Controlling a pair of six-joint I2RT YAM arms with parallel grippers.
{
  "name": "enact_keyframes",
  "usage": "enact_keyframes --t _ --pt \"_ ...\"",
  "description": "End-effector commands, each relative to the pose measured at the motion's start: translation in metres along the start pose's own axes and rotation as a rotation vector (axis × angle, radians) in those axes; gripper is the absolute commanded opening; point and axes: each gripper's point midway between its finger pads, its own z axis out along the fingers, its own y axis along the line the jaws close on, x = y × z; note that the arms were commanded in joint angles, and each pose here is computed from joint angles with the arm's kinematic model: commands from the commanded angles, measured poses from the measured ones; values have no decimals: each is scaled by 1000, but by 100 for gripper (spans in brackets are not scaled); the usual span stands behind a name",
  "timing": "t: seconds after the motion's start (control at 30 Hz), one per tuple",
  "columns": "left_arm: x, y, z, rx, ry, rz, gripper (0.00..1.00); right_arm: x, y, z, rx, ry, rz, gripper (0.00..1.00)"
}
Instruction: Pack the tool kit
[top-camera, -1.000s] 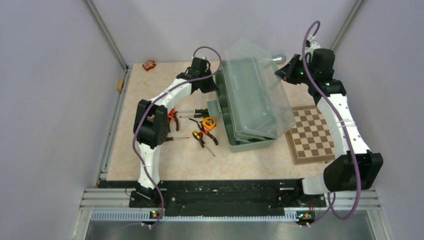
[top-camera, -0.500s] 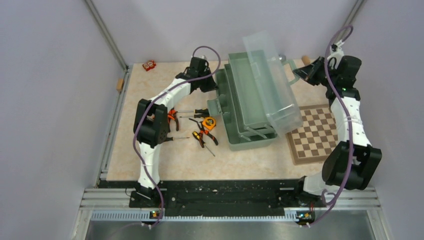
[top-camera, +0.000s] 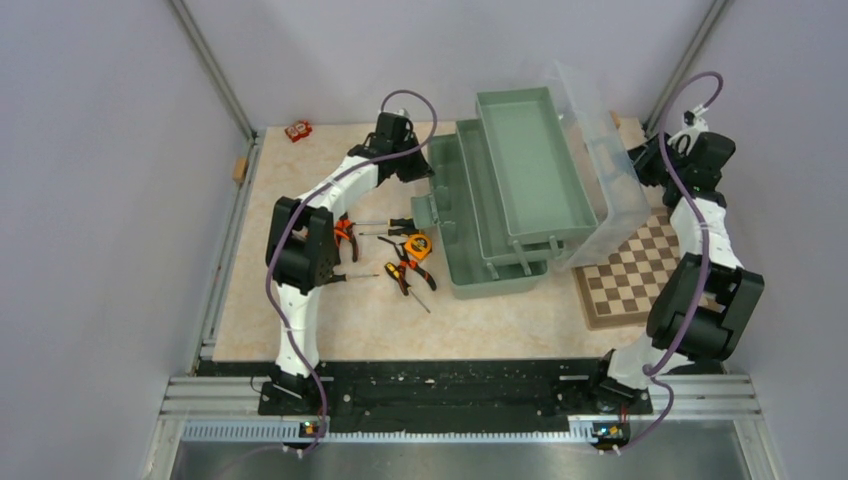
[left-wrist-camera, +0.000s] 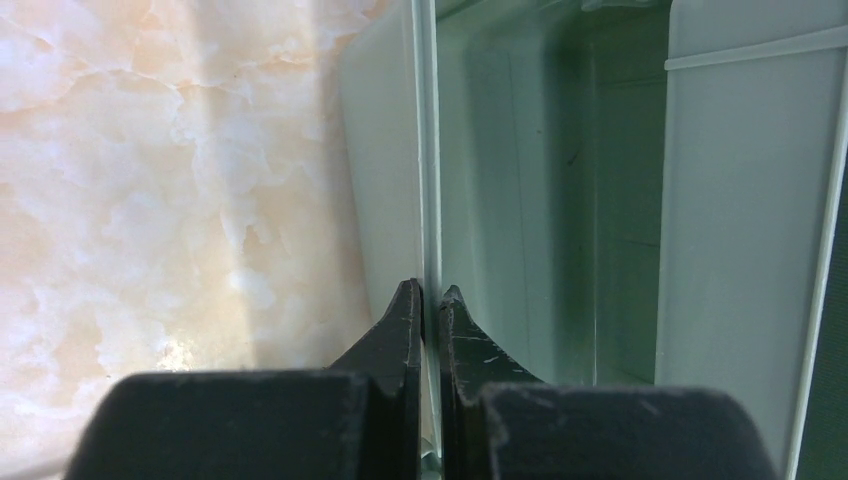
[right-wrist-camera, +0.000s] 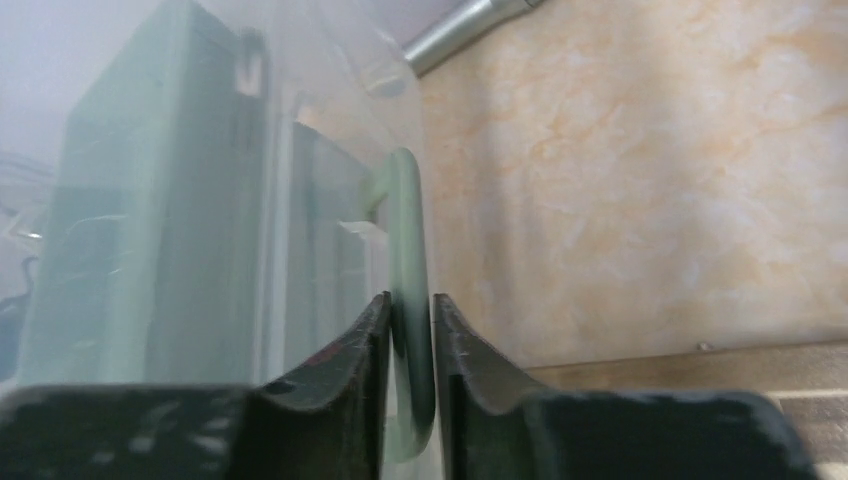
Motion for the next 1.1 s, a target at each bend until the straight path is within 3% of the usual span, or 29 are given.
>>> enact_keyframes --t 0.0,0.23,0.5,0.8,1.07 --pt "-2 2 12 38 1 23 0 15 -23 6 91 52 -30 28" --pt "-3 -3 10 58 4 22 0 -45 -68 -46 460 -71 -87 54" --pt "-2 -11 8 95 13 -7 0 -97 -50 -117 691 -297 -146 75" --pt "-1 -35 10 162 19 -49 3 -111 68 -141 327 -429 -218 75" --pt "-8 -48 7 150 -13 -11 16 -39 155 -112 50 -288 -307 75"
